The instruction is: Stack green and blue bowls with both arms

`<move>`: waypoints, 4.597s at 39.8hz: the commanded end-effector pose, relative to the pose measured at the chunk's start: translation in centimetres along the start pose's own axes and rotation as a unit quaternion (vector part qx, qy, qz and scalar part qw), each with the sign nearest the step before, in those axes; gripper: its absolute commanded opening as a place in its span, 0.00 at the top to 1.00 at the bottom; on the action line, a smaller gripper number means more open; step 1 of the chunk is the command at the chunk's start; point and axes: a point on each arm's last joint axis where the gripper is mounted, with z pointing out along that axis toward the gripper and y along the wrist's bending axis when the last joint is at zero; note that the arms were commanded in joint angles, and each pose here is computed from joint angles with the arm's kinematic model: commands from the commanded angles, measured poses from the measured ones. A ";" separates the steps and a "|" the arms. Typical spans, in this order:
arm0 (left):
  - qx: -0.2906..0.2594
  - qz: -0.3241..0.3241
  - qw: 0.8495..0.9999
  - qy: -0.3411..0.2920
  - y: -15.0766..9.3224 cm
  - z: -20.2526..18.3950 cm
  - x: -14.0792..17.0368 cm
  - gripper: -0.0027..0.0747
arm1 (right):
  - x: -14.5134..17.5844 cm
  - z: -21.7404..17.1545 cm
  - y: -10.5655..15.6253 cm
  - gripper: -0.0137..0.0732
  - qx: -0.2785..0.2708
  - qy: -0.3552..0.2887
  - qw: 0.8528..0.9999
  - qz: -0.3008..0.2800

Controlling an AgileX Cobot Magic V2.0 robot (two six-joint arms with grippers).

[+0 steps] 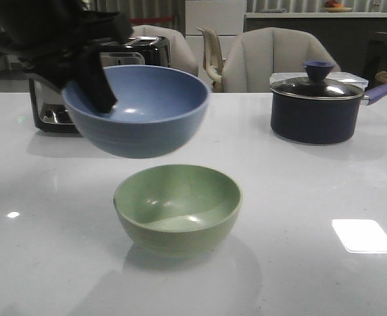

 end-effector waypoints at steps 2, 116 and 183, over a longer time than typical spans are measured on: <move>0.024 0.019 0.998 -0.060 -2.4 -0.3 -1.2 0.83 | -1.2 -0.6 0.0 0.35 0.004 -0.044 0.999 -0.008; -0.010 0.109 0.956 -0.271 0.8 -17.9 20.5 0.83 | -1.0 -0.6 0.0 0.80 0.003 -0.032 0.999 -0.008; -0.215 -0.029 0.813 -0.540 6.4 -9.6 28.4 0.83 | -1.0 -0.6 0.0 0.80 0.003 -0.032 0.999 -0.008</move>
